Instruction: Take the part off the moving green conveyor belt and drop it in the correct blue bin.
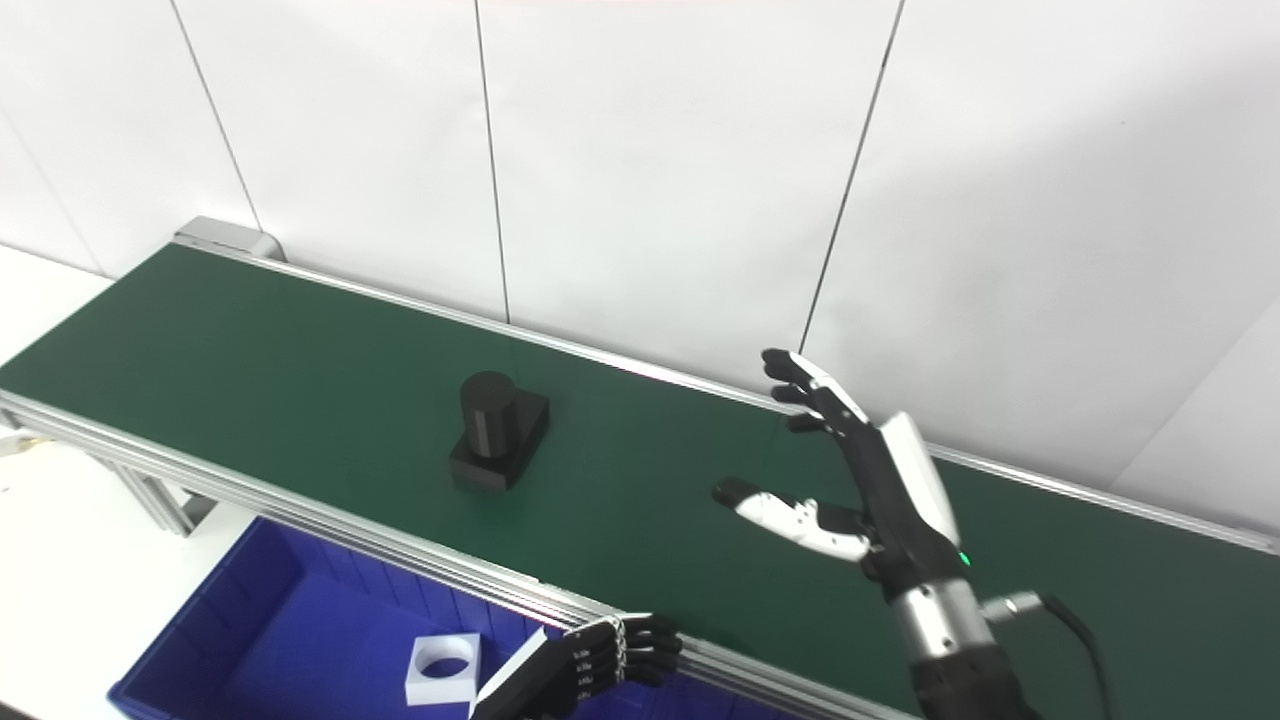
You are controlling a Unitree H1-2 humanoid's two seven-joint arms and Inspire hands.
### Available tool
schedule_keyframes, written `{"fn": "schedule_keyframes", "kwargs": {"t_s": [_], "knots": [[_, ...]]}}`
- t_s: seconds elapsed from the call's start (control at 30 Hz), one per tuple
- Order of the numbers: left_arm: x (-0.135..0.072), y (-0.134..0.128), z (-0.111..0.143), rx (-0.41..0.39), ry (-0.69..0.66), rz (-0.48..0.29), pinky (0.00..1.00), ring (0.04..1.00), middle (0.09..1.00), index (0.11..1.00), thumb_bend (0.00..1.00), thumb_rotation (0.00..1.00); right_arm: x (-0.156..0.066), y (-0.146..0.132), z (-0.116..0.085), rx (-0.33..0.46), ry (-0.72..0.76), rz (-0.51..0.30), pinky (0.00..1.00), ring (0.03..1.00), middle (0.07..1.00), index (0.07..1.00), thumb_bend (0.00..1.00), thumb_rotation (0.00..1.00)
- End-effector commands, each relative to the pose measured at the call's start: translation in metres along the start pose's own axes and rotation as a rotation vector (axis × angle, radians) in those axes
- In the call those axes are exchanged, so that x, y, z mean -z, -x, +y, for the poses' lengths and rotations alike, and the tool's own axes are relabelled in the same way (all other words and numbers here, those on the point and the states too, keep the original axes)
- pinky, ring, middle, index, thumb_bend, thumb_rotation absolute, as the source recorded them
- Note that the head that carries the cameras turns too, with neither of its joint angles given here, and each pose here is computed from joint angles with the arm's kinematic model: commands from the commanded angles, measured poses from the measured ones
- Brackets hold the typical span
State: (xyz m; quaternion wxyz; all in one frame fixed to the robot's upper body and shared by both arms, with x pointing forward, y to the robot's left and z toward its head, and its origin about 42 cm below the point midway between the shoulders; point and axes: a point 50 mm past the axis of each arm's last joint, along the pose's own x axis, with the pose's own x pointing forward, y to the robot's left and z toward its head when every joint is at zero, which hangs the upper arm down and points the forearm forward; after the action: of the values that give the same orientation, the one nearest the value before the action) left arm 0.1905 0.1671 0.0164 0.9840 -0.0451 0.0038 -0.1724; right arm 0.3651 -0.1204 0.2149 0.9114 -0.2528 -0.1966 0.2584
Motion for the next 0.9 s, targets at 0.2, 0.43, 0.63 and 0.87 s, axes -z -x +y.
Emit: {"fn": "schedule_keyframes", "kwargs": {"t_s": [0.2, 0.43, 0.63, 0.87], "knots": [[-0.012, -0.005, -0.005, 0.015, -0.008, -0.072, 0.74, 0.769, 0.795, 0.792, 0.98, 0.21, -0.008, -0.045, 0.015, -0.025, 0.025, -0.023, 0.72, 0.847, 0.860, 0.870, 0.80, 0.54], [-0.013, -0.005, -0.010, 0.015, -0.002, -0.072, 0.75, 0.771, 0.793, 0.793, 0.98, 0.20, -0.005, -0.069, 0.035, -0.073, 0.055, -0.012, 0.76, 0.844, 0.856, 0.864, 0.82, 0.51], [-0.014, -0.006, -0.014, 0.014, 0.000, -0.073, 0.75, 0.769, 0.788, 0.791, 0.98, 0.19, -0.004, -0.088, 0.052, -0.103, 0.040, 0.009, 0.80, 0.866, 0.861, 0.865, 0.82, 0.50], [-0.014, -0.008, -0.018, 0.015, 0.002, -0.077, 0.74, 0.766, 0.790, 0.793, 0.98, 0.20, -0.001, -0.108, 0.066, -0.129, 0.046, 0.036, 0.80, 0.864, 0.848, 0.860, 0.83, 0.50]]}}
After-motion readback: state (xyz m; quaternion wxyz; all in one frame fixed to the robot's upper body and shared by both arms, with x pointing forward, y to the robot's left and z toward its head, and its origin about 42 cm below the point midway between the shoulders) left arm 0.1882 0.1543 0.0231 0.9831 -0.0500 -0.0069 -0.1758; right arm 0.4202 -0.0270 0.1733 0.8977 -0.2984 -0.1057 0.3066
